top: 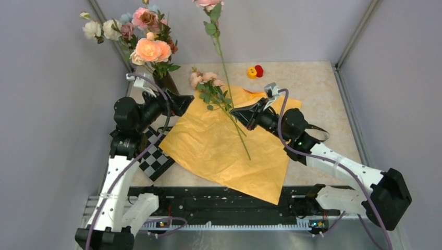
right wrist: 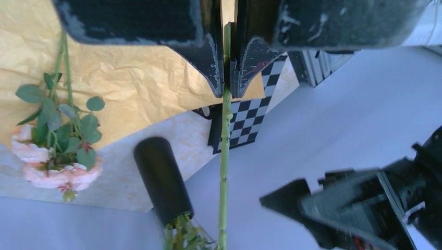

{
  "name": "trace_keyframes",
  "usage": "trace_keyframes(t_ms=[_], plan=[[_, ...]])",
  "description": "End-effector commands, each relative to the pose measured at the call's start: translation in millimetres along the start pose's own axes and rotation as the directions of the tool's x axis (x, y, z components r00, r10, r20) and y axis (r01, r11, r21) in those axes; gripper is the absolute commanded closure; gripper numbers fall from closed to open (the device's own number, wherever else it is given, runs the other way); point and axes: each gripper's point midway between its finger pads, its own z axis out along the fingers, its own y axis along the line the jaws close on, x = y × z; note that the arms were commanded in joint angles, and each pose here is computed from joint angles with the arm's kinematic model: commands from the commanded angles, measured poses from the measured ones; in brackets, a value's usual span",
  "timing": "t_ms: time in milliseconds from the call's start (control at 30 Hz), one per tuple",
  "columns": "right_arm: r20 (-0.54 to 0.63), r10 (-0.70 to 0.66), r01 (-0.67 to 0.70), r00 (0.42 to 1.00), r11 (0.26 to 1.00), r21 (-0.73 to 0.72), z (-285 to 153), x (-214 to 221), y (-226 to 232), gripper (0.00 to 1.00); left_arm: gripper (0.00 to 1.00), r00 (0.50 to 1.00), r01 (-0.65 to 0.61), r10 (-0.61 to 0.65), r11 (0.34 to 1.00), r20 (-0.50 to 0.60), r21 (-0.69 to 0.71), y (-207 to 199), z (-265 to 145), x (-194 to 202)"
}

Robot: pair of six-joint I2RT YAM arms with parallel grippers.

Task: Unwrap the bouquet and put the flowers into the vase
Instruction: Pick up the fake flower from the wrapping paper.

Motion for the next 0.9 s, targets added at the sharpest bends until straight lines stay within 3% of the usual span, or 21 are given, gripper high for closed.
trace_keyframes(t_ms=[0, 367, 567, 633, 700, 867], plan=[[0.065, -0.082, 0.092, 0.994, 0.983, -0.158, 1.5, -26.5, 48.3, 1.00, 0.01, 0.988, 0.027, -0.076, 0.942, 0.137, 0.334, -83.0, -7.3, -61.8], [-0.011, -0.155, 0.146, 0.988, 0.950, -0.277, -5.4, -7.0, 85.4, 1.00, 0.01, 0.945, 0.146, -0.283, 0.813, 0.164, 0.563, -120.0, 10.7, -123.4], [-0.050, -0.163, 0.141, 0.985, 0.946, -0.292, -9.6, 3.2, 87.0, 1.00, 0.02, 0.932, 0.144, -0.319, 0.760, 0.171, 0.633, -133.6, 7.9, -142.6], [-0.061, -0.168, 0.143, 0.984, 0.947, -0.289, -10.0, 6.1, 85.4, 1.00, 0.10, 0.932, 0.137, -0.317, 0.759, 0.177, 0.637, -135.0, 7.5, -145.7], [-0.066, -0.169, 0.144, 0.983, 0.948, -0.284, -10.0, 7.8, 83.9, 1.00, 0.24, 0.931, 0.132, -0.316, 0.762, 0.185, 0.634, -134.9, 6.5, -149.0], [-0.065, -0.176, 0.152, 0.982, 0.950, -0.274, -8.9, 7.8, 81.7, 1.00, 0.30, 0.927, 0.136, -0.315, 0.790, 0.205, 0.598, -125.2, 6.4, -151.3]])
